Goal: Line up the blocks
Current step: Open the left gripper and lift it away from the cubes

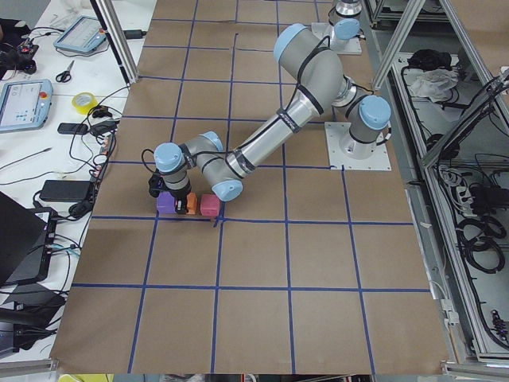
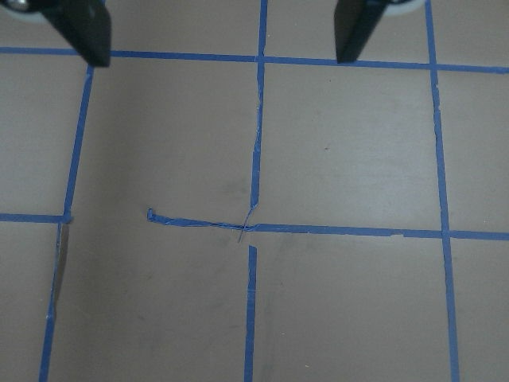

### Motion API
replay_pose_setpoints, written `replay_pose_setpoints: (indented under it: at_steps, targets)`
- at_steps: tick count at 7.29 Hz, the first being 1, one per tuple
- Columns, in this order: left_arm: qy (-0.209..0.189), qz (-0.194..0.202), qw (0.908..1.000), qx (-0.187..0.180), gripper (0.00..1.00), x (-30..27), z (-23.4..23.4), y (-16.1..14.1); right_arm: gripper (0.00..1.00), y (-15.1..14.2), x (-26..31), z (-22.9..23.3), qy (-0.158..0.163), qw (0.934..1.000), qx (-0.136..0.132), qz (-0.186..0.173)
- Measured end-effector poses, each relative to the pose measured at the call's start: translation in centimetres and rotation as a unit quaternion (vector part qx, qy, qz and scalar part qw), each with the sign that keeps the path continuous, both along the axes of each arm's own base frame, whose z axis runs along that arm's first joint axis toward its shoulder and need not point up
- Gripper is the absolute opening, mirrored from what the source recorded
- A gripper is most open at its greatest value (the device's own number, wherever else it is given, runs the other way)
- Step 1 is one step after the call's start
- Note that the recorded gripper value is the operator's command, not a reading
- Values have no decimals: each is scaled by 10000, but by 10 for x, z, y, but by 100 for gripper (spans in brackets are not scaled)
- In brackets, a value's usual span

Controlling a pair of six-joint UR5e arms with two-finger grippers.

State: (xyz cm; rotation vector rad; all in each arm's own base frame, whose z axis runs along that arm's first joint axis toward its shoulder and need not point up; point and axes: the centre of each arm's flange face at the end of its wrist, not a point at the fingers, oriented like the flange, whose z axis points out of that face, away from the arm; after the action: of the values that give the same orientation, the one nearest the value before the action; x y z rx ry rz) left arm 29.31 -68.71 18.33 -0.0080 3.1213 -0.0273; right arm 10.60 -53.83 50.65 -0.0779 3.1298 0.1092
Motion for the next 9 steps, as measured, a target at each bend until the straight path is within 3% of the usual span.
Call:
replay_pose_setpoints:
  at_steps: [1,2,3,7,9]
  targets:
    - [-17,18,10000,13,0,0,-1,0,100,0,0,0,0,10000,-1,1]
    - [-28,21,10000,28,62,0,-2,1,100,0,0,0,1,10000,0,-1]
    - [-30,20,10000,40,100,0,-3,1,100,0,0,0,-1,10000,2,-4]
    - [4,3,9999,108,100,-4,14,8,100,0,0,0,-6,10000,-1,-7]
    - [81,-33,9997,224,100,-12,62,19,100,0,0,0,-7,10000,-2,-2]
